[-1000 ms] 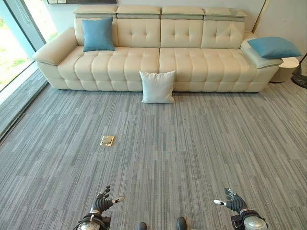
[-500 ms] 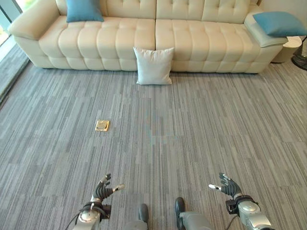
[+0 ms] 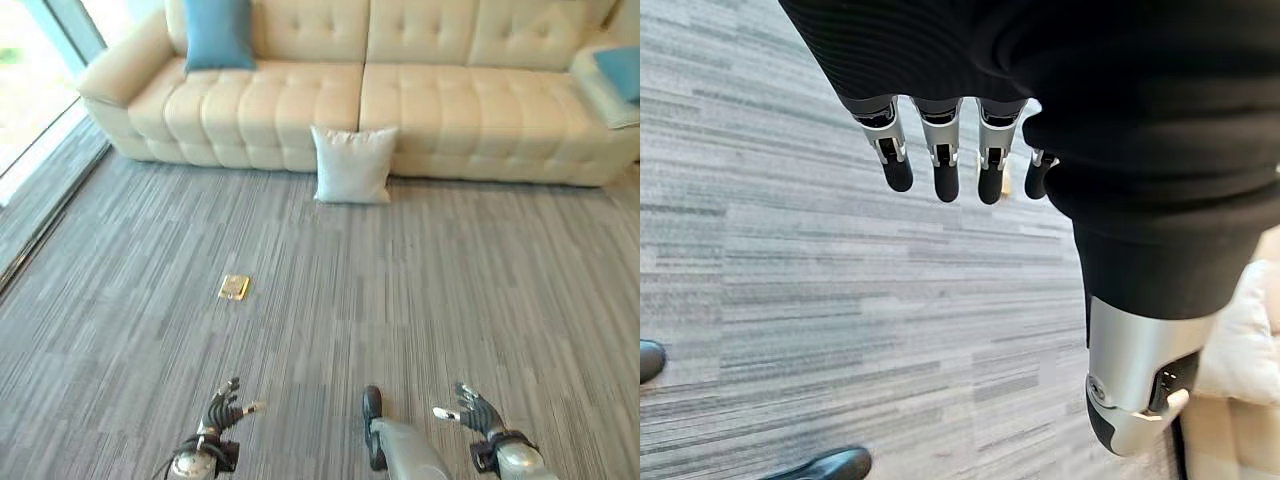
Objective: Pick up all the scattered cushions and arrange them neatly on the sofa.
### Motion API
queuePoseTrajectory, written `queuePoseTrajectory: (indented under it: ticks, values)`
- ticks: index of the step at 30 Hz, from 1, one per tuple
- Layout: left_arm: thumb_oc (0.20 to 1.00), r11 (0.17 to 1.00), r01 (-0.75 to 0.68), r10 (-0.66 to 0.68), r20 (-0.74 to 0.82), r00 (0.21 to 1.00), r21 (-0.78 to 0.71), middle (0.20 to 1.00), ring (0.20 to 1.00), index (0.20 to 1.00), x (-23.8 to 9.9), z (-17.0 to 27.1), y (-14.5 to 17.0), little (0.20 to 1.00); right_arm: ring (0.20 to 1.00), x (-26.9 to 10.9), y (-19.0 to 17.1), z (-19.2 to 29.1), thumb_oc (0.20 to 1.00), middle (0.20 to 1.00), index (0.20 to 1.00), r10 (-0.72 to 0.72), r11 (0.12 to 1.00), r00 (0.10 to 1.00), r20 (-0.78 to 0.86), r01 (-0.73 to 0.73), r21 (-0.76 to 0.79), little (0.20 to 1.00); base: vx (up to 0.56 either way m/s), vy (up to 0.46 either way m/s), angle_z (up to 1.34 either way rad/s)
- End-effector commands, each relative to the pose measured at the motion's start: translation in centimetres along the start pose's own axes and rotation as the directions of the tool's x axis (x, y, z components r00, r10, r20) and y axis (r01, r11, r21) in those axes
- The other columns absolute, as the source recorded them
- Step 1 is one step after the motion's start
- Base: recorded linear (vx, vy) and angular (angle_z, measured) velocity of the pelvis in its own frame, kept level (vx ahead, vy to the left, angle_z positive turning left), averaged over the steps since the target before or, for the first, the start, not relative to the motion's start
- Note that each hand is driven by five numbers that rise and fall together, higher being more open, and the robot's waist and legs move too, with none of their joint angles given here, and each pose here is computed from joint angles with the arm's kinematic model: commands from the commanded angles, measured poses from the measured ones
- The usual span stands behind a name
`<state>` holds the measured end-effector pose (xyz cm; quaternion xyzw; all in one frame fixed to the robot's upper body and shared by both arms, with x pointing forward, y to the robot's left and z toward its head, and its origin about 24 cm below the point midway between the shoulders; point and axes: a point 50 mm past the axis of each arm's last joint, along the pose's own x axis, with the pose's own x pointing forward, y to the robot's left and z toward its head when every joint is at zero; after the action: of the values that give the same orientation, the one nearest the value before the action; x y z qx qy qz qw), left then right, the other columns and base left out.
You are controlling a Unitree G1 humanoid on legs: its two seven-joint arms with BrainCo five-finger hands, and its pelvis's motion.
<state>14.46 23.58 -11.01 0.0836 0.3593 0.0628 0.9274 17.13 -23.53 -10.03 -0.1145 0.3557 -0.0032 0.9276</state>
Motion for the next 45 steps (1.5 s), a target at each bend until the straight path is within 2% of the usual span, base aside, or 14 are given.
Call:
queuePoseTrajectory:
  ticks: [1,7,14,20,26,40,45]
  values:
    - [1.0,1.0,0.001,-0.005,0.13,0.992,0.027,1.0,1.0,1.0,0.8,3.4,1.0,1.0,1.0,0.6,-1.3,3.9,1.0,1.0,1.0,-0.045,0.998,0.987,0.155,0.04,0.038,1.0,0.4,-0.198,-0.5]
    - [1.0,0.998,0.028,-0.036,0.144,0.989,0.057,1.0,1.0,1.0,0.7,3.7,0.7,1.0,1.0,0.4,-2.3,4.2,1.0,1.0,1.0,-0.072,0.997,0.983,0.168,0.068,0.032,1.0,0.42,-0.043,-0.15]
    - [1.0,0.998,0.001,-0.011,0.138,0.99,0.068,1.0,1.0,1.0,0.5,3.4,1.1,1.0,1.0,0.6,-2.0,4.1,1.0,1.0,1.0,-0.071,0.997,0.984,0.166,0.07,0.013,1.0,0.47,0.084,-0.16]
    - [1.0,0.996,-0.013,0.001,0.122,0.993,0.093,1.0,1.0,1.0,0.6,3.3,1.8,1.0,1.0,0.6,-0.2,3.8,1.0,1.0,1.0,-0.01,1.0,0.988,0.156,0.009,0.005,1.0,0.54,0.227,-0.41]
    - [1.0,0.991,-0.014,-0.008,0.161,0.987,0.131,1.0,1.0,1.0,1.1,4.8,2.1,1.0,1.0,0.8,1.7,5.6,1.0,1.0,1.0,0.05,0.999,0.973,0.227,-0.052,0.003,1.0,0.46,0.229,-0.32]
    - [1.0,0.994,0.032,-0.043,0.106,0.993,0.103,1.0,1.0,1.0,0.8,2.9,0.4,1.0,1.0,0.4,0.8,4.2,1.0,1.0,1.0,0.045,0.999,0.983,0.179,-0.043,-0.016,1.0,0.51,-0.042,0.31]
    - [1.0,0.992,0.069,-0.083,0.138,0.987,0.101,1.0,1.0,1.0,1.3,4.1,-0.7,1.0,1.0,0.4,-0.6,5.1,1.0,1.0,1.0,-0.008,1.0,0.977,0.214,0.006,0.009,1.0,0.42,-0.245,0.67]
